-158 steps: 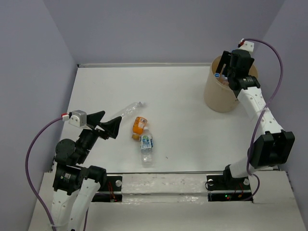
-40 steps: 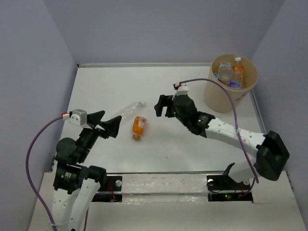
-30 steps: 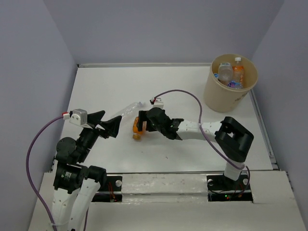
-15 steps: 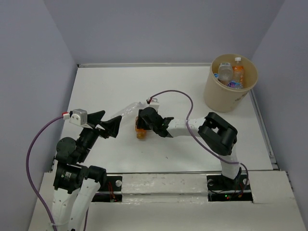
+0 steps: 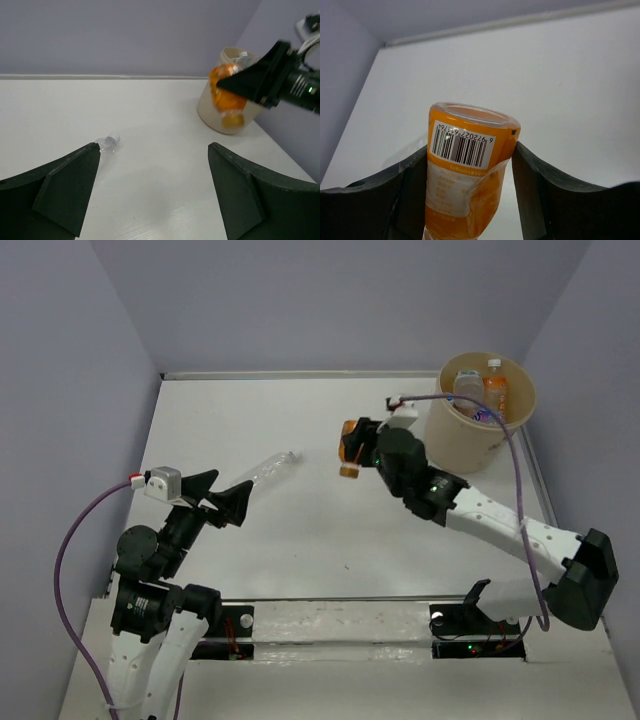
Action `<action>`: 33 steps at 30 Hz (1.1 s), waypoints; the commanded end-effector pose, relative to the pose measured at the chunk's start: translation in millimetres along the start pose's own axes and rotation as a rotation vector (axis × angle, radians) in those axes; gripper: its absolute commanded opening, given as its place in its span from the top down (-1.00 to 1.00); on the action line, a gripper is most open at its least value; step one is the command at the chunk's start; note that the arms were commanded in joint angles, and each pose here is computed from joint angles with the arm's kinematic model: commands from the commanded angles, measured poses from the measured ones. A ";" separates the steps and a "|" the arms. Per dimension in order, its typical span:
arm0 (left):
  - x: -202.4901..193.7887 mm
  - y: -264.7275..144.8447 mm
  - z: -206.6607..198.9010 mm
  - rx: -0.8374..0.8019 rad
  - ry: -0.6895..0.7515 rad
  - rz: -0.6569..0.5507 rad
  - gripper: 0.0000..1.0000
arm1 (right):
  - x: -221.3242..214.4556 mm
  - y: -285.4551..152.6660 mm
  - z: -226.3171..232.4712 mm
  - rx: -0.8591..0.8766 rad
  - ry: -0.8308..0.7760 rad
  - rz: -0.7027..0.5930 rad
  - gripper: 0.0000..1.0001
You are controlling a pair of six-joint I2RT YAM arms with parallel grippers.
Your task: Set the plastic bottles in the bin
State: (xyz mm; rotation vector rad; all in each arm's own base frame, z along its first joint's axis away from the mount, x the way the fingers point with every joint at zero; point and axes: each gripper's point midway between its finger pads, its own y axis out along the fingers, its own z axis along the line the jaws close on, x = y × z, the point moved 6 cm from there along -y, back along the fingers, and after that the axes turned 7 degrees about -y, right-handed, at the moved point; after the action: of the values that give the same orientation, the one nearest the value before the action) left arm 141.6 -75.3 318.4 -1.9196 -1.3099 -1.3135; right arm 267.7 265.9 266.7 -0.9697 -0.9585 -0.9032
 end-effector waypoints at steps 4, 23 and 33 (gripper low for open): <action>5.2 -1.5 -5.1 -0.038 0.010 -0.034 -0.98 | 179.7 -23.3 -138.5 -0.494 -0.156 -0.337 0.31; 6.7 -6.6 -10.4 -0.064 0.012 -0.045 -0.98 | 188.8 -9.7 -310.8 -0.900 -0.160 -0.215 0.01; 5.9 -6.4 -10.1 -0.062 0.010 -0.042 -0.98 | 207.8 -29.7 -285.7 -0.778 -0.066 -0.294 -0.98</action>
State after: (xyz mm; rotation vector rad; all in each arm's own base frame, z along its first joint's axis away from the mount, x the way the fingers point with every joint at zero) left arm 133.3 -76.2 322.7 -1.9302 -1.3175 -1.3561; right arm 385.2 -62.3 352.3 -1.7348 -0.7324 -1.4859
